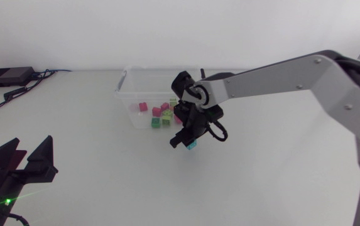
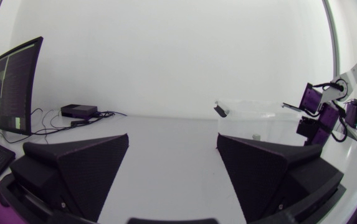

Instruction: Pick up the duplo bricks and place them in the container

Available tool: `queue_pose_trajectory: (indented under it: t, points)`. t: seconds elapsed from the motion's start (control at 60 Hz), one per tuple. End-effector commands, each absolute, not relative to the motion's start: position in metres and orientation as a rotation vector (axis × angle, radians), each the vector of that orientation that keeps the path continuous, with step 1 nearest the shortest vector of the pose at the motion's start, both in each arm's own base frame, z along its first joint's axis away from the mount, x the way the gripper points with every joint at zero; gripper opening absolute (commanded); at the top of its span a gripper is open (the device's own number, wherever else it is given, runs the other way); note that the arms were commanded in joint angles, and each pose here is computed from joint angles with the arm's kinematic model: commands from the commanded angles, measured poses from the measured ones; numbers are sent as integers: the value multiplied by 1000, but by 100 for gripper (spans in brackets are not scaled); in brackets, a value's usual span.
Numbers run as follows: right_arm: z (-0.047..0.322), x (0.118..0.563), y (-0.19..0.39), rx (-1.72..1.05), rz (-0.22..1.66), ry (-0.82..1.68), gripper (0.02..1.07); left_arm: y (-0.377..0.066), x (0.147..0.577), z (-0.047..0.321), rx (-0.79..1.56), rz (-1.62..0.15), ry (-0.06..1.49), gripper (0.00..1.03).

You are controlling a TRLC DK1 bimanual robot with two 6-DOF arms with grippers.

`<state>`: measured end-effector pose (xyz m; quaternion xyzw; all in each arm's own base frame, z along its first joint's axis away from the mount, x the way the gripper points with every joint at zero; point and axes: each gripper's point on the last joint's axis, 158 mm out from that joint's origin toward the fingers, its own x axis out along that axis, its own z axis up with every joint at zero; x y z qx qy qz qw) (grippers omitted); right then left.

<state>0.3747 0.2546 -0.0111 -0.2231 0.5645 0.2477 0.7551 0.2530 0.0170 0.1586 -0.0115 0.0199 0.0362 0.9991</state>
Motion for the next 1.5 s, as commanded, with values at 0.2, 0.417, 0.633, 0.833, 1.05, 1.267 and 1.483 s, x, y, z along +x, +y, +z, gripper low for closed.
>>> queue_pose_trajectory:
  t: [0.2, 0.417, 0.633, 0.833, 1.05, 1.267, 1.483]
  points:
    - [135, 403, 258, -398, 521, 967, 30, 17, 253, 153, -11, 74, 47, 99]
    - [191, 450, 287, -345, 526, 734, 30, 17, 253, 153, -11, 74, 48, 99]
    - [177, 500, 306, -324, 517, 623, 34, 17, 253, 154, -11, 74, 45, 99]
    - [166, 516, 312, -322, 511, 608, 97, 17, 253, 153, -11, 74, 47, 99]
    - [215, 497, 281, -336, 462, 528, 97, 17, 253, 153, -11, 74, 47, 99]
    - [262, 464, 205, -323, 328, 450, 101, 17, 253, 153, -11, 74, 48, 99]
    - [282, 423, 127, -280, 190, 374, 102, 17, 253, 153, -11, 74, 48, 99]
